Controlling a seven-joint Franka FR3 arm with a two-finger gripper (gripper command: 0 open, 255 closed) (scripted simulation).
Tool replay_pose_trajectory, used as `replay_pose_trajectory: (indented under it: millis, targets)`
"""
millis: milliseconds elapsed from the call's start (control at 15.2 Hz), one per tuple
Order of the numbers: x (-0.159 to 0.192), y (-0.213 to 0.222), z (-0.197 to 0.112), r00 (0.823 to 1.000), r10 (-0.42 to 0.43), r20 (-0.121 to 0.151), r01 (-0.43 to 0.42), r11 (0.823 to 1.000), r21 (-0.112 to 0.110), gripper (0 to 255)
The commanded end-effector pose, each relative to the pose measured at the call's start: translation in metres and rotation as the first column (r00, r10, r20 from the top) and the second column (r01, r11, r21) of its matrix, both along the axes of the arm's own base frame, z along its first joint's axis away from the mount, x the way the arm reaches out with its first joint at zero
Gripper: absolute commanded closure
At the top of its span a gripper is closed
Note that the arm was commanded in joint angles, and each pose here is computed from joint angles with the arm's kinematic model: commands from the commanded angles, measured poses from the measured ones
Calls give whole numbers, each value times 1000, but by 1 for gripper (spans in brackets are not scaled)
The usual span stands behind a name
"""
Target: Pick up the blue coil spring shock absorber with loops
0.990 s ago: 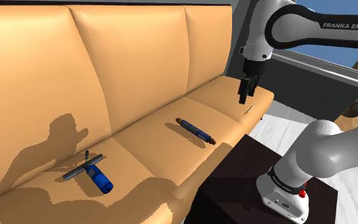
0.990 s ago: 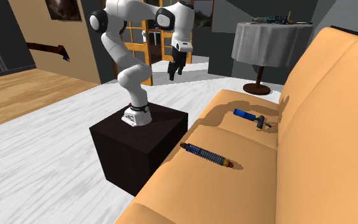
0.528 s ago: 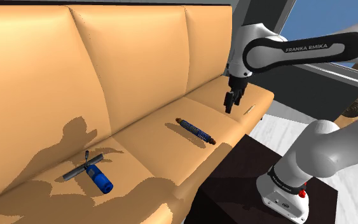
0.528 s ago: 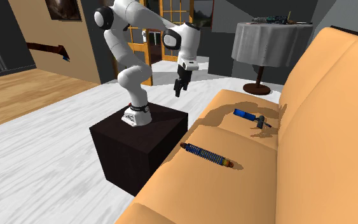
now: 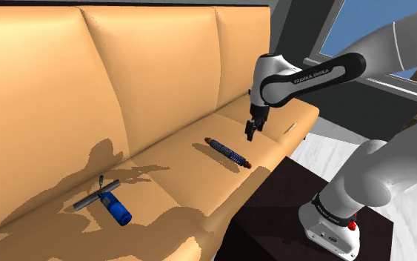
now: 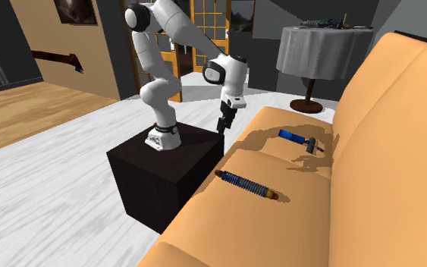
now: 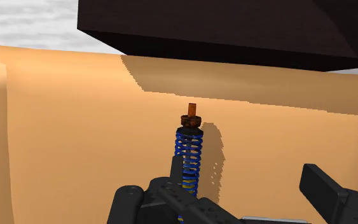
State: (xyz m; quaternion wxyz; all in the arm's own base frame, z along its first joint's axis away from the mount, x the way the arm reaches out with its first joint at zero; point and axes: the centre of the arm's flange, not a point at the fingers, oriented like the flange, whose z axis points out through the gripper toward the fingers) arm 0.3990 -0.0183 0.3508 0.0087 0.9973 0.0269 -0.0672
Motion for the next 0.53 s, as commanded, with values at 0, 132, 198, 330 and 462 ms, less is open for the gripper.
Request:
replay_pose_trajectory:
  millis: [0, 132, 198, 330, 462]
  targets:
    - [12, 2, -22, 1000, 4, 11, -4, 1000, -7, 0]
    - [25, -1, -44, 1000, 8, 18, -8, 1000, -15, 0]
    - [31, -2, -55, 1000, 10, 22, -9, 1000, -18, 0]
    - [44, -4, -77, 999, 14, 30, -13, 1000, -26, 0]
    - [57, -6, -99, 999, 18, 38, -16, 999, -33, 0]
